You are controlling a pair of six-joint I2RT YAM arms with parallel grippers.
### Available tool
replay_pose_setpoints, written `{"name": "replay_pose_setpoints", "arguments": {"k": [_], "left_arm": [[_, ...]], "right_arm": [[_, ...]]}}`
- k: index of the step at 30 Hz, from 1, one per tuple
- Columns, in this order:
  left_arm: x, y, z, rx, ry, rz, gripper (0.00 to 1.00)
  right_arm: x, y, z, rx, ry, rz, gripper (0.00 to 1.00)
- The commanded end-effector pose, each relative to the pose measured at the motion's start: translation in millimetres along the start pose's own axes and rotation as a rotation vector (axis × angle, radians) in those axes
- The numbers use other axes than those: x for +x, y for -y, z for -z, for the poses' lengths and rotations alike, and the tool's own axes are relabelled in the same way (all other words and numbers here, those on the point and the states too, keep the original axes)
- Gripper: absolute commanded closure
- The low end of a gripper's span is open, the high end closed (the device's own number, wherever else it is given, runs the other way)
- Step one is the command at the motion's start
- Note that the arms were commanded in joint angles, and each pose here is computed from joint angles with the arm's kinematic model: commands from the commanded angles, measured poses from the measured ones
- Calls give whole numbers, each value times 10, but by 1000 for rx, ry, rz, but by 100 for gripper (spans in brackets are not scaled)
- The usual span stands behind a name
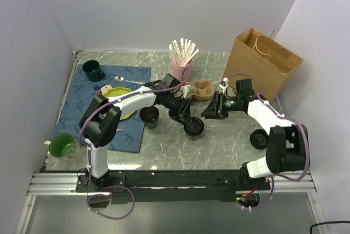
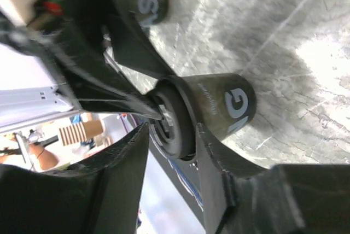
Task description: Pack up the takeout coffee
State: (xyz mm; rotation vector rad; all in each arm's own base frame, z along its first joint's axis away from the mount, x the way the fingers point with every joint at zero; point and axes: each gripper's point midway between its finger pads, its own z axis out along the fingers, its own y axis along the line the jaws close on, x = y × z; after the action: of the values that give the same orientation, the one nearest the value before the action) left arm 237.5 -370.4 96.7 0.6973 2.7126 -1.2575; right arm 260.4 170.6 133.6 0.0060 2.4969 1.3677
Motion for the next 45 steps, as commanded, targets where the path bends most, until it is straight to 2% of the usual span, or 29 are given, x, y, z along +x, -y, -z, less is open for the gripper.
{"name": "replay_pose_setpoints", "arguments": {"k": [1,6,10,22,28,34,39,45], "left_arm": [[447,-946,-282,-316,-137,-11,52],[457,-984,-303,-326,-148,-4,53],[442,-1003,-289,-342,-145,-7,53],[429,-1032,-315,-353,-150,8,53],[507,-1104,-327,-375,-158,33,53],[632,-1213,-335,-407,-163,52,52],[591,-1150,-326,-391,-155,58,53],[335,-861,-189,-348,-108,41,50]], "right_arm": [[-34,-19,-11,-35,-31,20,51],[-16,90,-109,-55,-40,-11,53],[38,177,-157,-49,-47,-23,61],[189,330,-263,-73,-66,-76,62],[348,469,-352,-96,-57,-132,77],[466,657,-425,-72,-37,-177,83],[453,657,-417,-70,-38,-179,83],[118,269,-210,-66,5,-109,67]]}}
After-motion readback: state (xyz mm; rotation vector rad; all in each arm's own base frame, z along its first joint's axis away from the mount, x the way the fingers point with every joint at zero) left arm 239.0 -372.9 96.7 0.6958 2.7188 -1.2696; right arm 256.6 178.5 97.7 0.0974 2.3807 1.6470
